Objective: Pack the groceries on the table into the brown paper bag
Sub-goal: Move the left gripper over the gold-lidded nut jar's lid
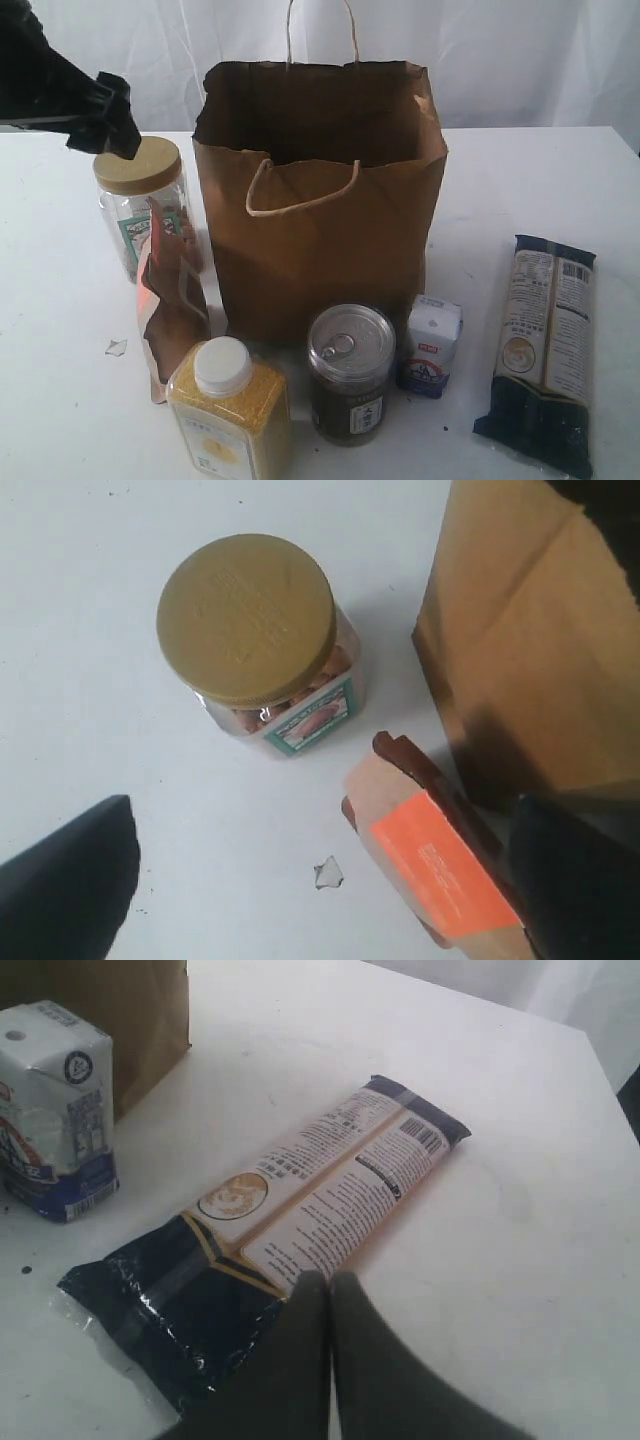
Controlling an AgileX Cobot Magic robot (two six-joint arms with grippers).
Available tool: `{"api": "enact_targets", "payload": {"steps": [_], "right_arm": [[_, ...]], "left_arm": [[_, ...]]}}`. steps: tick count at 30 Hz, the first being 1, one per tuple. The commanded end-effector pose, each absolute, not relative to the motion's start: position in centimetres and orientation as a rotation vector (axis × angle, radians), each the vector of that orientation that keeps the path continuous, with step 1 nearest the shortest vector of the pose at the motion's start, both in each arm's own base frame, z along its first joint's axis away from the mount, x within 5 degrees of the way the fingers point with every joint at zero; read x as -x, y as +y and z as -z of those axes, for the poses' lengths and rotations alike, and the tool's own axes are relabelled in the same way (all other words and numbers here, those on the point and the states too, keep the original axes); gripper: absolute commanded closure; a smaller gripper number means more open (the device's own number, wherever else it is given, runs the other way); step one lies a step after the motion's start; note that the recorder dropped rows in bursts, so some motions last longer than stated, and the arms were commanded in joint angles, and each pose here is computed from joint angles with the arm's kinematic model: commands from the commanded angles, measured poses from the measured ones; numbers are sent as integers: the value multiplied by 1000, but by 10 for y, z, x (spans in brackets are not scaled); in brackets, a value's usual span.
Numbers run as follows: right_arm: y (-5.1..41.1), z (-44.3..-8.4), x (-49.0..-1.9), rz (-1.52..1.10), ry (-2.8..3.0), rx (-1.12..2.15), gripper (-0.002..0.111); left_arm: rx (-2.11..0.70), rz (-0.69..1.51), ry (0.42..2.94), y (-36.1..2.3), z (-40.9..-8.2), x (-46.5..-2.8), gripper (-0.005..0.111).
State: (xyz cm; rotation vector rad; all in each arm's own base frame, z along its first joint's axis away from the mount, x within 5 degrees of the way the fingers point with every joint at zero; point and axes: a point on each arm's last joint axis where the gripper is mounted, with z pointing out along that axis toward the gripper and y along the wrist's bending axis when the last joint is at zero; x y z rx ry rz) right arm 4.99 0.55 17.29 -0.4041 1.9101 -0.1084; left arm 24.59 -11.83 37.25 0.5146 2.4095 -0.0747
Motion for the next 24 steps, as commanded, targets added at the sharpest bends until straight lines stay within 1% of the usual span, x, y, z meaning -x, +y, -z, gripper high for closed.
{"api": "enact_targets", "payload": {"steps": [1,4,11,16,24], "right_arm": [[6,-172,-50,117,1901,416,108],[6,-172,-50,117,1901,416,108],[6,-172,-50,117,1901,416,108],[6,-172,-50,117,1901,416,108],[6,-172,-50,117,1901,416,108]], "left_arm": [[-504,25,2445,-122,-359,-258,1],[-449,-57,2439,-119,-352,-272,1],[-404,-72,2467,-117,-339,-303,1],[-421,11,2508,-118,-331,-324,1],[-464,53,2535,-119,-321,-351,1]]}}
